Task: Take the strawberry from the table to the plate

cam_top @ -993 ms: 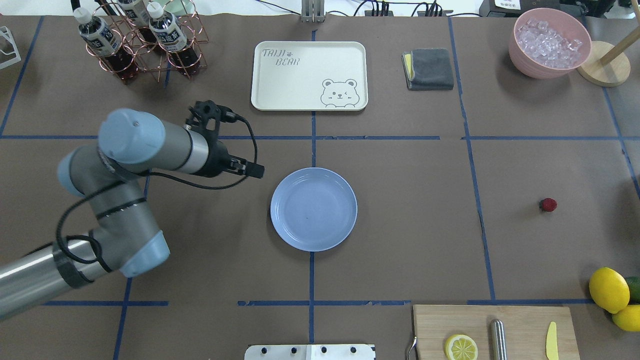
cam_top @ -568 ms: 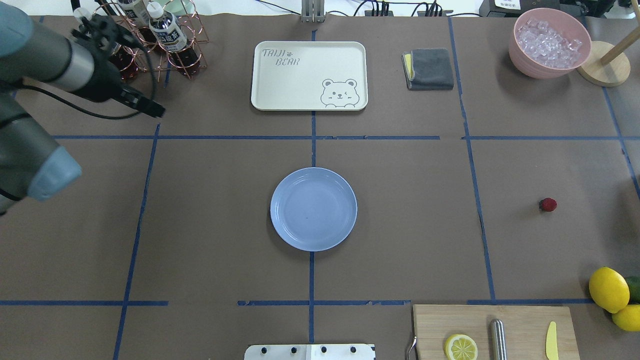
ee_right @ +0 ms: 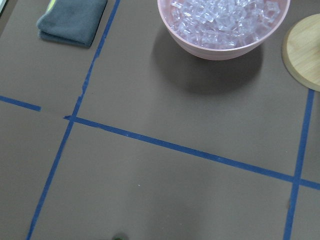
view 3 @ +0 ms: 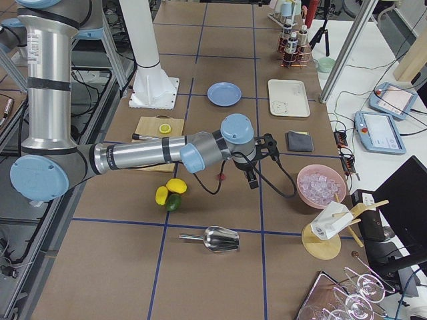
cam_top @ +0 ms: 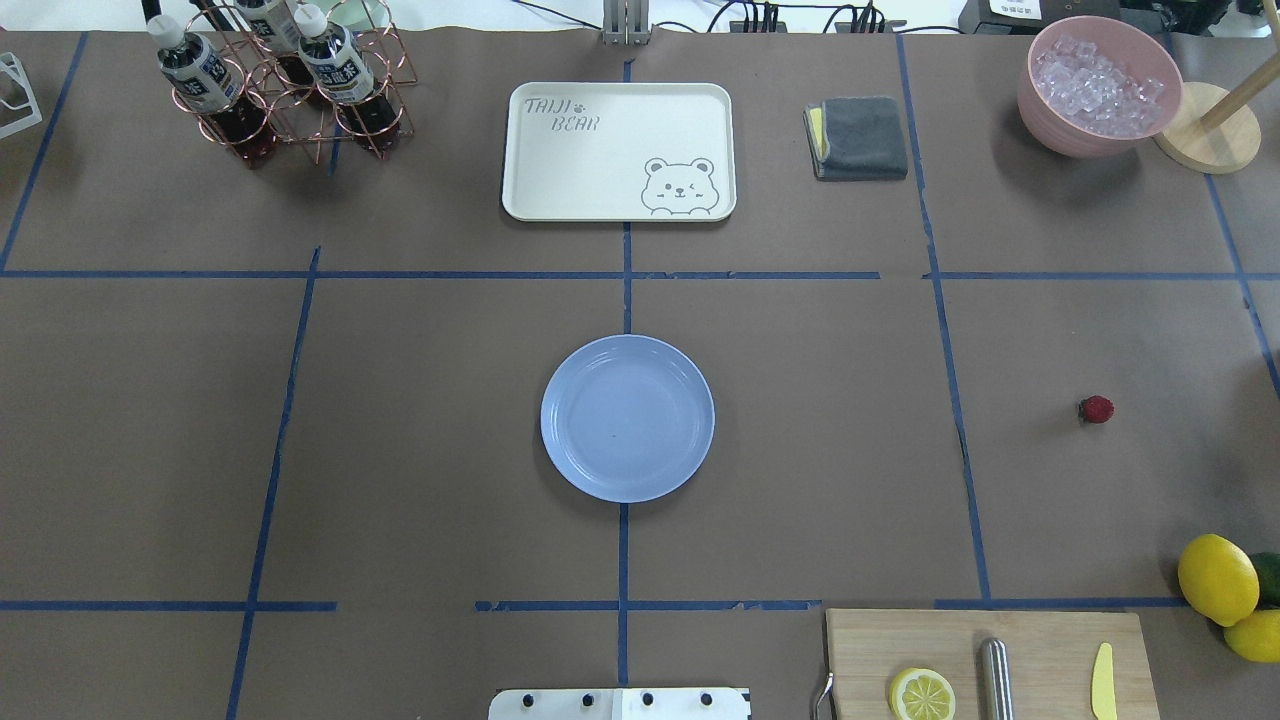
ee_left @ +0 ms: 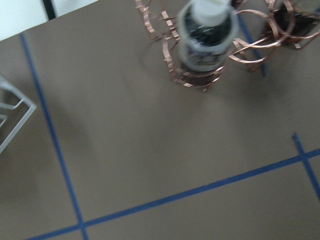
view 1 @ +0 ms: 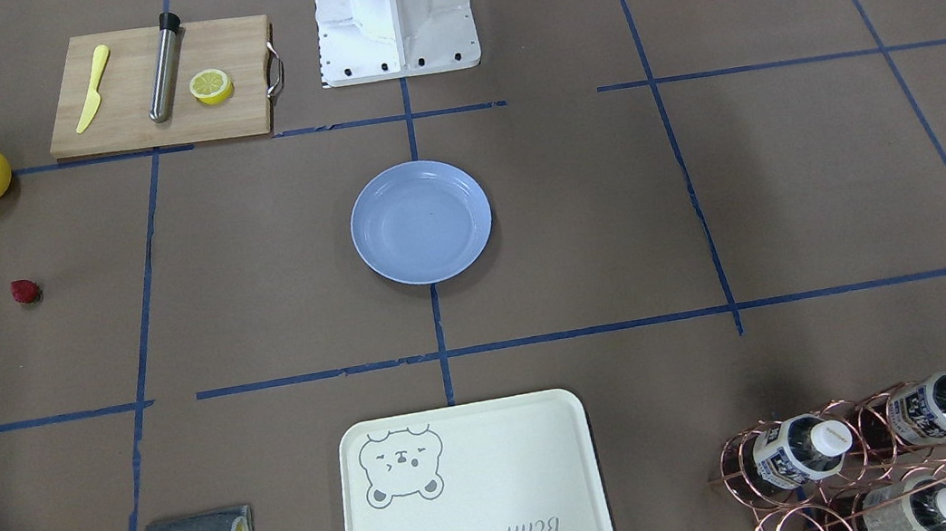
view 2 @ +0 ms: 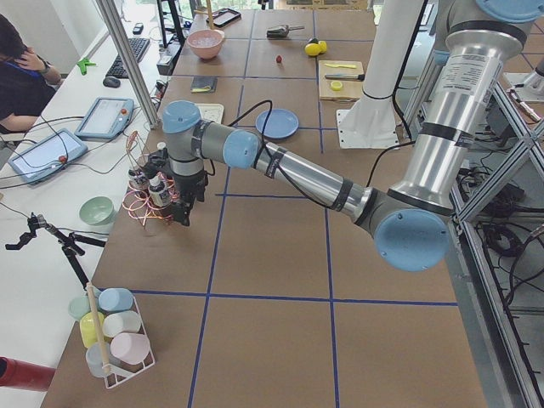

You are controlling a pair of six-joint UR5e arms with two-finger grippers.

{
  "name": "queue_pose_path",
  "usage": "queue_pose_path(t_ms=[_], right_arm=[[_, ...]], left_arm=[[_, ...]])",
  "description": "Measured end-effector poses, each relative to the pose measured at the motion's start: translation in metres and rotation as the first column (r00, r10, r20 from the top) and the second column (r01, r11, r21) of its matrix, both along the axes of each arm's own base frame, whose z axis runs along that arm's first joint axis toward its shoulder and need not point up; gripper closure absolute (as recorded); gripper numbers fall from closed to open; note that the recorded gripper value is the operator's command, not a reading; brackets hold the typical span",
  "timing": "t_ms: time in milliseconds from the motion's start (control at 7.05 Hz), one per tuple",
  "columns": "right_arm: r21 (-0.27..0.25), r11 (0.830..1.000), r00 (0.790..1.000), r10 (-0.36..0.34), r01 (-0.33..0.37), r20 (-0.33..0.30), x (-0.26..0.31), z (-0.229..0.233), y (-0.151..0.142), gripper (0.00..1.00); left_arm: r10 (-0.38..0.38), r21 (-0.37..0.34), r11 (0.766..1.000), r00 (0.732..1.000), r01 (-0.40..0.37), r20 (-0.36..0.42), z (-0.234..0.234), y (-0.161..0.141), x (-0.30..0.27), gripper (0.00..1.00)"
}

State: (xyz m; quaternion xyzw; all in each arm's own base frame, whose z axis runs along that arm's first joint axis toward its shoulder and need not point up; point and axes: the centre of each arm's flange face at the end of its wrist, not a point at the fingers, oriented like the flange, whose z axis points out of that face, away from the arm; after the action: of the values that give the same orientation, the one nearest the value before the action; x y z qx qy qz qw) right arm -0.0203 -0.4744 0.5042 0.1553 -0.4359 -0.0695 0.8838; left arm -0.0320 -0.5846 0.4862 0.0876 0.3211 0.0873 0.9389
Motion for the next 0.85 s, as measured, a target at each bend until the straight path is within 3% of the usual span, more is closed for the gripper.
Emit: queue_pose_path(t_ms=[142, 426, 851], right_arm=[[-0.022, 1.0, 1.0, 0.002, -0.002, 0.0, -0.023, -0.015, 0.003, 0.0], [-0.06, 0.998, 1.0, 0.013, -0.015, -0.025, -0.07, -0.037, 0.013, 0.0], [-0.127, 0.992, 0.998, 0.005, -0.014, -0.068, -0.122, -0.024, 0.039, 0.01]], left_arm=[[0.001, -0.042, 0.999, 1.0, -0.002, -0.008, 0.047, 0.032, -0.039, 0.0], [-0.038, -0.101, 0.994, 0.993, 0.026, -0.114, 0.115, 0.098, -0.064, 0.0], [-0.085, -0.138, 0.988, 0.986, 0.065, -0.144, 0.127, 0.117, -0.066, 0.0]])
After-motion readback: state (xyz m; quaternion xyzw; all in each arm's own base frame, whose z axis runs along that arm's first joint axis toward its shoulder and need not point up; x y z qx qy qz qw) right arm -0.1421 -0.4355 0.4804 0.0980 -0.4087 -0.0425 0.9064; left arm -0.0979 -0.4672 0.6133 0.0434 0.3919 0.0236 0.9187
